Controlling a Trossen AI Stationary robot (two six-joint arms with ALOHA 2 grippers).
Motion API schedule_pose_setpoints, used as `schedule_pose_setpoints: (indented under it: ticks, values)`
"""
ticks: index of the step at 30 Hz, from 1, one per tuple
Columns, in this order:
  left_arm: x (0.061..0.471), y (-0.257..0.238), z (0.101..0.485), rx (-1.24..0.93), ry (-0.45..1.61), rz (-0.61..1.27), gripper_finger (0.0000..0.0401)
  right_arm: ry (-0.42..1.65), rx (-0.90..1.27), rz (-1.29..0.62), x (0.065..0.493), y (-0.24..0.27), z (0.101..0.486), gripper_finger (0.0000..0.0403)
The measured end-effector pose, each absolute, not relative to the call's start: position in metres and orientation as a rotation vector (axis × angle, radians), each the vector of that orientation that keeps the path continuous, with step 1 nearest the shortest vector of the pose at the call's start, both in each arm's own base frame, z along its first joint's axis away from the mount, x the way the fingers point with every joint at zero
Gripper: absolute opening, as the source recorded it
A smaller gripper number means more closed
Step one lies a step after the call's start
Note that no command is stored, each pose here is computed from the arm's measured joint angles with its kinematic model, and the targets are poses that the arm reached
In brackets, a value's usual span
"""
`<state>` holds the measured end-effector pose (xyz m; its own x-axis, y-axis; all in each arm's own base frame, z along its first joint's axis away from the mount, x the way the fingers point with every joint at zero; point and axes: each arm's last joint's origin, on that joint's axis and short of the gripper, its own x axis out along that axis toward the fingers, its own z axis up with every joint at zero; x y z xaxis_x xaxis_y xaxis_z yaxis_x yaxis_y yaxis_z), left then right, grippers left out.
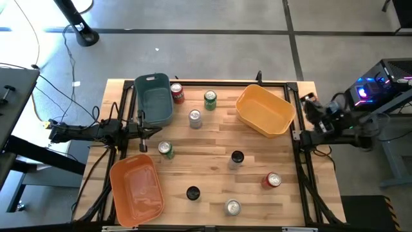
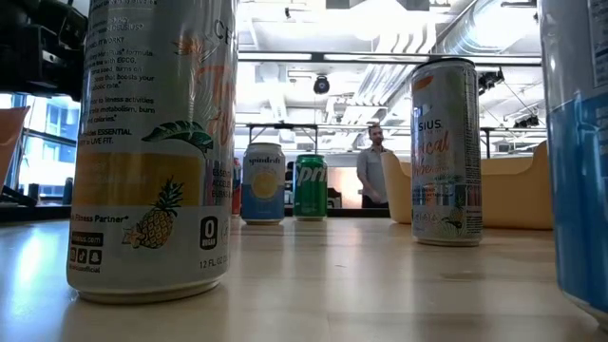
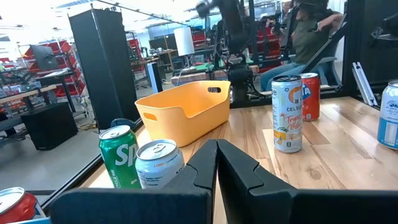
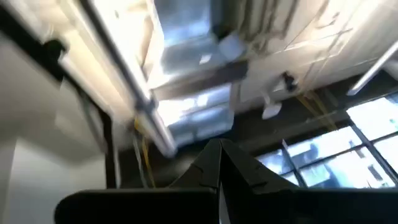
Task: Sort soda cans
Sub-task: Put the top white soda can into the green bin
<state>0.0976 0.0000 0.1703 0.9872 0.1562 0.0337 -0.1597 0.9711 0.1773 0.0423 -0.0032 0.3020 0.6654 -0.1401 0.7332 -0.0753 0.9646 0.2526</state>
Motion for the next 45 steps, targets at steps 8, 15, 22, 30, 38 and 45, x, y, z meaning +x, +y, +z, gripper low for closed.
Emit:
schedule_pose_setpoints:
  ticks: [8, 15, 22, 30, 38, 45]
  values:
    - [0.098, 0.000, 0.170, 0.181, -0.019, 0.159, 0.0005, -0.471, 0.101, -0.085, 0.016, -0.003, 0.380, 0.0000]
    - [0.098, 0.000, 0.170, 0.181, -0.020, 0.159, 0.0005, -0.311, 0.161, -0.090, 0.040, -0.003, 0.397, 0.0000]
    - [0.097, 0.000, 0.181, 0.056, -0.141, 0.153, 0.0005, -0.170, 0.224, -0.198, 0.092, -0.004, 0.391, 0.0000]
    - [0.068, 0.006, 0.235, -0.497, -0.835, 0.159, 0.0005, -0.188, 0.223, -0.343, 0.139, -0.006, 0.391, 0.0000]
    - [0.050, 0.010, 0.258, -0.577, -1.065, 0.192, 0.0005, -0.198, 0.218, -0.397, 0.148, -0.009, 0.391, 0.0000]
    - [0.110, 0.006, 0.307, -0.517, -0.614, 0.273, 0.0005, -0.254, 0.215, -0.452, 0.145, -0.021, 0.396, 0.0000]
